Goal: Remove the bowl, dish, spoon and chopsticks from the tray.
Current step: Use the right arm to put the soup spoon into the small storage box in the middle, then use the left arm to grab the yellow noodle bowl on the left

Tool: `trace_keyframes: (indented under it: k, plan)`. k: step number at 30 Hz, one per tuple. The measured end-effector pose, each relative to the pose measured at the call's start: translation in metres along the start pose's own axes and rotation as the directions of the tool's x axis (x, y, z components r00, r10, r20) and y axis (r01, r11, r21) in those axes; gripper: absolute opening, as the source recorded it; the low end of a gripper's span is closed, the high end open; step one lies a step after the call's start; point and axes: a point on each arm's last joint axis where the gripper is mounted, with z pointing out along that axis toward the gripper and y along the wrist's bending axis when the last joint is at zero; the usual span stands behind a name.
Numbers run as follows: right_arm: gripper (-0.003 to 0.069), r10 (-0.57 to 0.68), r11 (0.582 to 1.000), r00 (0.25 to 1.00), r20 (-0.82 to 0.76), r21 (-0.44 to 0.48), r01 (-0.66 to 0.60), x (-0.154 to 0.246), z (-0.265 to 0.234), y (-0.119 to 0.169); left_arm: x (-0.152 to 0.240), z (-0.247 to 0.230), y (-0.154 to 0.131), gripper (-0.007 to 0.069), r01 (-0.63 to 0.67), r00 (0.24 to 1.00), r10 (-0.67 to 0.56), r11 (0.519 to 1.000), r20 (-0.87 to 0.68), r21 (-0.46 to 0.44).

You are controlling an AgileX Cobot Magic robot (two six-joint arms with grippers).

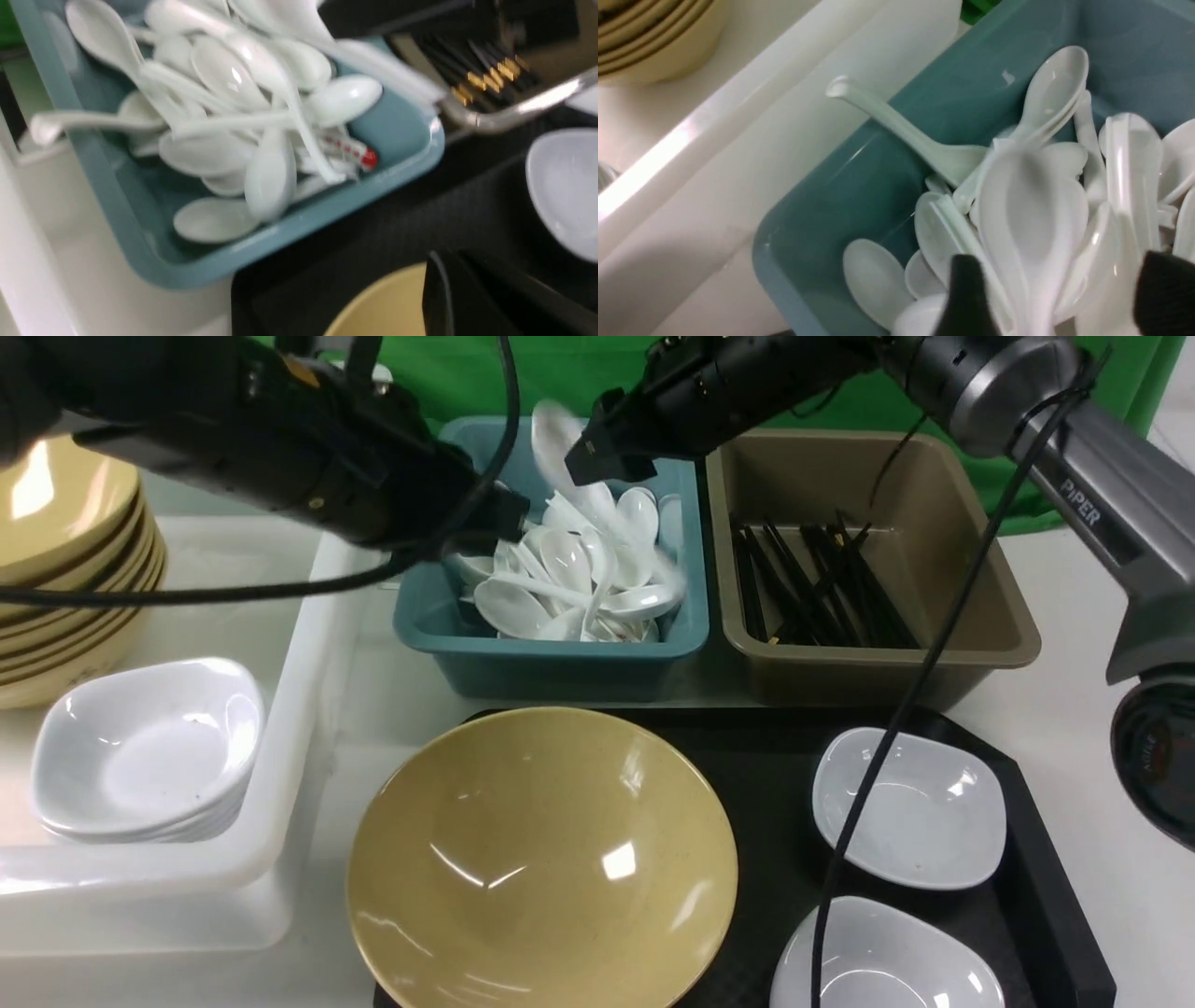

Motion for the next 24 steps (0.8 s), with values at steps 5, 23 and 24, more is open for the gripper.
trace_keyframes:
  k: [5,23,24]
  plan:
    - [0.0445,0.005,0.999,0.995,-0.105,0.036,-0.001,-0.003,-0.031,0.007,0.013,0.009,-0.001,0.0081,0.009,0.99,-0.004,0.999,-0.144,0.035]
    - [0.0008,-0.144,0.981,0.936,-0.321,0.077,0.177,0.102,-0.206,0.09,0.047,0.095,0.013,0.053,-0.104,0.915,0.103,0.994,-0.39,0.019]
    - [0.0008,-0.146,0.981,0.937,-0.317,0.078,0.179,0.104,-0.21,0.091,0.048,0.097,0.013,0.053,-0.103,0.913,0.102,0.994,-0.394,0.019]
